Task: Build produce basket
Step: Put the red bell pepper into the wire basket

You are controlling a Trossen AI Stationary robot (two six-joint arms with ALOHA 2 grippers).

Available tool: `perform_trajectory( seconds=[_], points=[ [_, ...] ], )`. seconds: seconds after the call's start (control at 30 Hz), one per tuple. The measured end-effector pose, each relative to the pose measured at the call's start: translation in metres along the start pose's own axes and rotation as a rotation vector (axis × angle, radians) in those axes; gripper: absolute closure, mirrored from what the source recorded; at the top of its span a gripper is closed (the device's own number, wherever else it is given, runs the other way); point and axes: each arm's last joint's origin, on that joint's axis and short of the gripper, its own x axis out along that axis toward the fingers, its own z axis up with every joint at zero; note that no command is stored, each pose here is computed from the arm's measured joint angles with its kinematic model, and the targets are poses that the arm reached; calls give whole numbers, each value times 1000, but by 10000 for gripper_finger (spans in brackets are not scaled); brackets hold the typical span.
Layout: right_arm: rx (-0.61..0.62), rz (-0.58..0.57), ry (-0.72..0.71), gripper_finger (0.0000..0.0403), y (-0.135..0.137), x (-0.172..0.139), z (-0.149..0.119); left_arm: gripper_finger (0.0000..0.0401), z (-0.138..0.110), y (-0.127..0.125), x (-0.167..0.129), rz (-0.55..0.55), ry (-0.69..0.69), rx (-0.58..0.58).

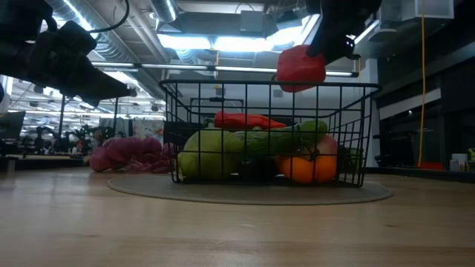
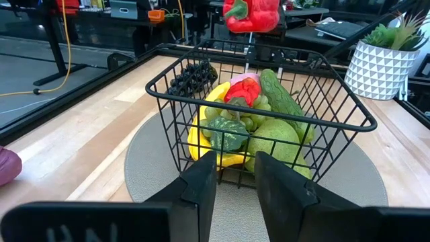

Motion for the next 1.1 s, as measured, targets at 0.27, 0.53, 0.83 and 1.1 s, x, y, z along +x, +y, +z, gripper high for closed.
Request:
perform_trajectory(
  seconds=[0.27, 0.53, 0.83, 1.1],
  points=[
    [-25, -2, 7, 84, 0, 0, -1, 305, 0, 0, 0, 0, 0, 0],
    [-24, -48, -6, 81, -1, 0, 0, 305, 0, 0, 0, 0, 0, 0],
    [-40, -292, -30, 81, -10, -1, -3, 305, 0, 0, 0, 0, 0, 0],
    [31, -332, 76, 81, -19, -2, -12, 305, 0, 0, 0, 0, 0, 0]
  ],
)
